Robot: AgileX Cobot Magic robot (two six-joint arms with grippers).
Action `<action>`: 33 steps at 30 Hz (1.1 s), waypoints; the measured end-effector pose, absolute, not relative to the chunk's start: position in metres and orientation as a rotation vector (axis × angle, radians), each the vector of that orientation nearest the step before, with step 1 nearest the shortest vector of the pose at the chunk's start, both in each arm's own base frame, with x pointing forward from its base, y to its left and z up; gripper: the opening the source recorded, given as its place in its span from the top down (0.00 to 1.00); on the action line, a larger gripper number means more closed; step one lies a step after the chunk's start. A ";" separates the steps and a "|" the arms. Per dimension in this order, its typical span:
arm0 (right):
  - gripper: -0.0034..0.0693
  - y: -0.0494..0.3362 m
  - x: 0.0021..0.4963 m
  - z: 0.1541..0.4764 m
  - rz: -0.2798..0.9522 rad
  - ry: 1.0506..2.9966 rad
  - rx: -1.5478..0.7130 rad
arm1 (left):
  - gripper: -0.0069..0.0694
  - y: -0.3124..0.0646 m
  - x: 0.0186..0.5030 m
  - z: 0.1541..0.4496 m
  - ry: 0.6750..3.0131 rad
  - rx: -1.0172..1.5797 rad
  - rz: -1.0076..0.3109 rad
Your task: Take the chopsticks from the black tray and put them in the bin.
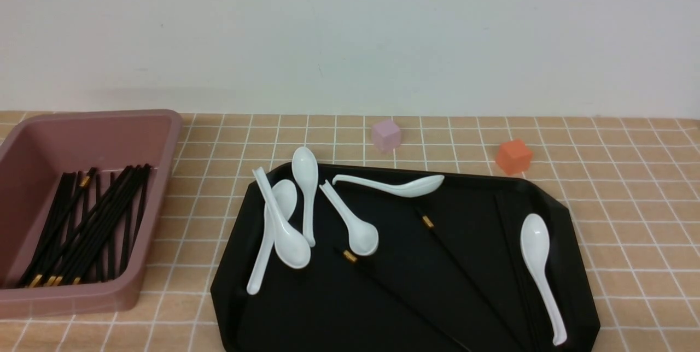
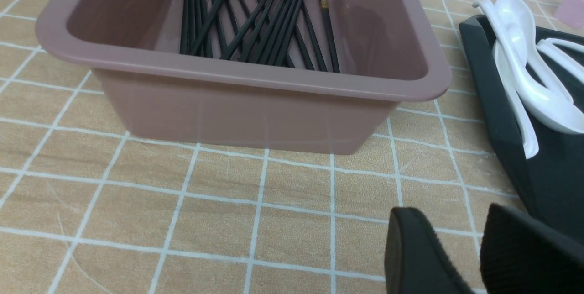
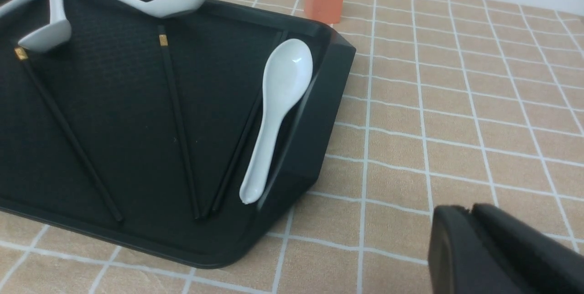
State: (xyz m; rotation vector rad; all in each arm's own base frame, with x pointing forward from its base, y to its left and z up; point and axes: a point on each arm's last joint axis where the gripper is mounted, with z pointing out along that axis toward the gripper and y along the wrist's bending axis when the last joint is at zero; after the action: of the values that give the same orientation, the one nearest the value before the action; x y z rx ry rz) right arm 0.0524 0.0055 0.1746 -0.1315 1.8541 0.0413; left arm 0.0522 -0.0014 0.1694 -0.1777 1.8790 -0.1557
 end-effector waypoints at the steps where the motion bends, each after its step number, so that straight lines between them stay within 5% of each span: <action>1: 0.86 0.006 0.052 0.175 0.041 1.854 -0.131 | 0.60 -0.001 0.052 0.169 1.879 -0.178 -0.156; 33: 0.82 0.006 0.052 0.175 0.041 1.855 -0.132 | 0.60 -0.001 0.052 0.169 1.879 -0.178 -0.156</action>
State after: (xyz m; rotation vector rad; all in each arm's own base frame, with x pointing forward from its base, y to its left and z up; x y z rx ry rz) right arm 0.0524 0.0055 0.1746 -0.1316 1.8549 0.0413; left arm 0.0522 -0.0014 0.1694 -0.1777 1.8790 -0.1557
